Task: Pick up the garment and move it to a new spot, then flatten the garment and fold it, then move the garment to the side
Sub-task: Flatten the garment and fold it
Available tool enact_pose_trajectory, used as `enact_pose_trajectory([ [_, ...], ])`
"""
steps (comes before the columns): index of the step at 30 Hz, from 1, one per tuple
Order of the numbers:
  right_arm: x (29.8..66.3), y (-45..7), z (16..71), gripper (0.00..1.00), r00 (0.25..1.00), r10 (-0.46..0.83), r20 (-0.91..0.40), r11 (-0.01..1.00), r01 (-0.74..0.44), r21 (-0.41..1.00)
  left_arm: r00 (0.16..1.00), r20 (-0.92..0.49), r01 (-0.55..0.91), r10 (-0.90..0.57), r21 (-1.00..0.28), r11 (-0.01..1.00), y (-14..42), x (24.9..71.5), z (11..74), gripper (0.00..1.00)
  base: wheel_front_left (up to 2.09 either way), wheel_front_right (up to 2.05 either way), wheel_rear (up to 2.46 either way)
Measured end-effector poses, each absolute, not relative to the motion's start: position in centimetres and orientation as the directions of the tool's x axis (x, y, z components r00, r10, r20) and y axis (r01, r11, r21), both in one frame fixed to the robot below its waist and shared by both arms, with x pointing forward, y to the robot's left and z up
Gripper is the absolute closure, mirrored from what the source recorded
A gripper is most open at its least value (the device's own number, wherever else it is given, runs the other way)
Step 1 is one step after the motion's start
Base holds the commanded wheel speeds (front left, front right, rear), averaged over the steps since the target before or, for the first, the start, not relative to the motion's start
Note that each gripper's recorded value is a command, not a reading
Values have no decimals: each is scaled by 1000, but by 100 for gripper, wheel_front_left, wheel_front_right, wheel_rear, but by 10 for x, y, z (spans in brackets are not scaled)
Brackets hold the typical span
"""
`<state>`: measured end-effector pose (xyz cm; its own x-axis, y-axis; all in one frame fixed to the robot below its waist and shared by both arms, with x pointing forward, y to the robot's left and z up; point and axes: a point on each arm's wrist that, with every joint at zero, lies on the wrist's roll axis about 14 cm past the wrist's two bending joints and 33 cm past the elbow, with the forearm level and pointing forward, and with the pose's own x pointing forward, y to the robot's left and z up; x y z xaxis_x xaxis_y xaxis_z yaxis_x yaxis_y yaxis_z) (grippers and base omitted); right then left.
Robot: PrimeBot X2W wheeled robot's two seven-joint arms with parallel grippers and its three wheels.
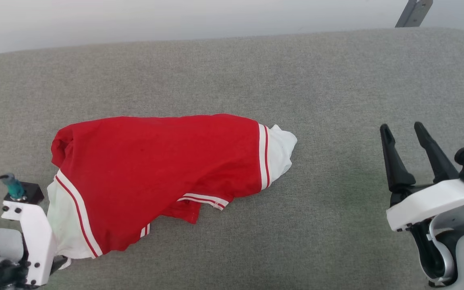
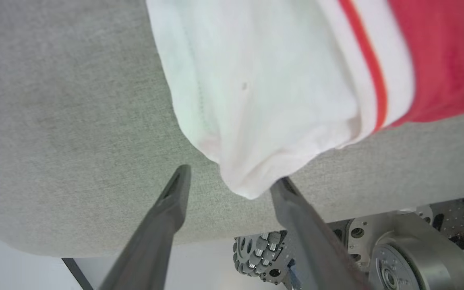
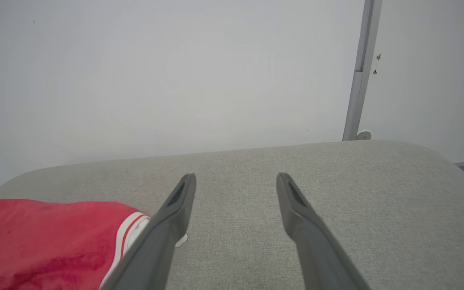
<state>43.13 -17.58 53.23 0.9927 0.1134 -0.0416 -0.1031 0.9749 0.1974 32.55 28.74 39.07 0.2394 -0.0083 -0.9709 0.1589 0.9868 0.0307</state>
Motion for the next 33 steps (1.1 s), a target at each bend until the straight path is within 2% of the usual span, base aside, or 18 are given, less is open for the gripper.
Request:
enact_pose_trajectory([
  [4, 427, -175, 530, 0, 992, 118, -53, 974, -105, 200, 269, -963, 117, -24, 8, 993, 290, 330, 401, 0, 0, 0, 0],
  [8, 427, -173, 530, 0, 990, 127, -59, 973, -113, 201, 338, -941, 81, -11, 17, 997, 296, 344, 415, 0, 0, 0, 0],
  [13, 432, -170, 527, 0, 988, 140, -68, 972, -124, 199, 367, -930, 30, -8, 3, 1000, 300, 359, 412, 0, 0, 0, 0],
  [18, 435, -170, 522, 0, 986, 145, -86, 973, -126, 195, 293, -956, -26, -36, -46, 999, 294, 356, 388, 0, 0, 0, 0],
  [28, 438, -171, 511, 0, 978, 154, -144, 974, -126, 189, 225, -973, -119, -53, -81, 990, 291, 356, 357, 0, 0, 0, 0],
  [29, 438, -167, 508, 0, 973, 168, -157, 973, -138, 185, 223, -973, -130, -58, -89, 987, 290, 356, 356, 100, 0, 0, 0],
  [33, 439, -149, 491, 0, 938, 244, -246, 961, -199, 194, 228, -971, -123, -71, -101, 987, 290, 357, 355, 100, 0, 0, 0],
])
